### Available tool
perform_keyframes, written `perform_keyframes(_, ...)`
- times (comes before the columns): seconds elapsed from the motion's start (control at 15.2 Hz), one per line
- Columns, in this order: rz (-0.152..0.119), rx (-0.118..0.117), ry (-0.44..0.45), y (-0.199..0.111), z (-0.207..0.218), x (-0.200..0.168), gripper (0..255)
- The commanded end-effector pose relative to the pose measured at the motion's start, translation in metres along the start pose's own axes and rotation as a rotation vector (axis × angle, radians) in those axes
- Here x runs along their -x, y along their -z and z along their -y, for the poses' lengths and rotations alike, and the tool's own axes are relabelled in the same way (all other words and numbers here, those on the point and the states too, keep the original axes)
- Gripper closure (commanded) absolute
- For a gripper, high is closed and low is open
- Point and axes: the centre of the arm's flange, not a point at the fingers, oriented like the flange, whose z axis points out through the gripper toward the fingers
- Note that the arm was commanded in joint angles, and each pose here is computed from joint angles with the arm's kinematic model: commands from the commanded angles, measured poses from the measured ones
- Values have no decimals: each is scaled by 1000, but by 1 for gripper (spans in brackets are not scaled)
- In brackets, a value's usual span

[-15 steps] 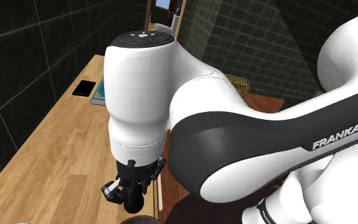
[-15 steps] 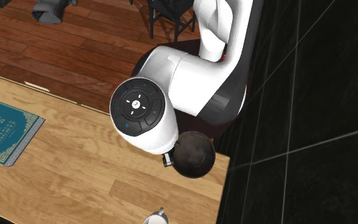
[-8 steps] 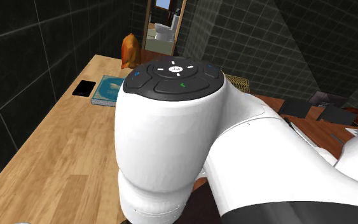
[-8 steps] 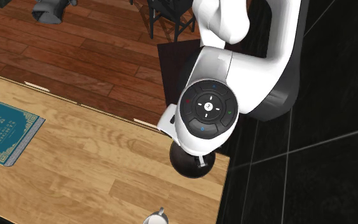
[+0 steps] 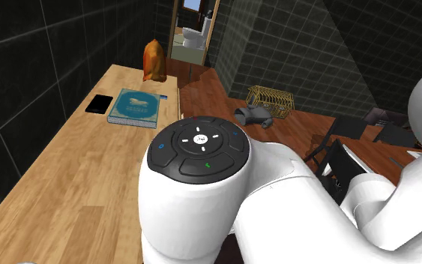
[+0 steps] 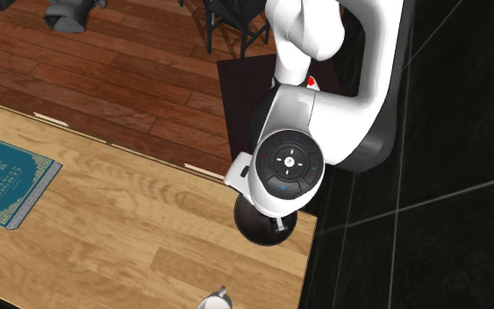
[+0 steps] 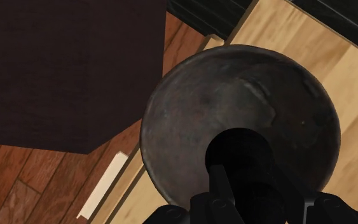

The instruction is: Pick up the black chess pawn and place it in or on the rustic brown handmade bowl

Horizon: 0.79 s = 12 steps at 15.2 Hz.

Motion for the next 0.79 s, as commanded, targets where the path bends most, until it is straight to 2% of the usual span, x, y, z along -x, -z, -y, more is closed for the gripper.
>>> perform_keyframes(0.0,0,0,0,-11,2,-1,255)
perform_keyframes(0.4,0,0,0,-43,4,-3,255)
perform_keyframes(0.73,0,0,0,-43,4,-3,255)
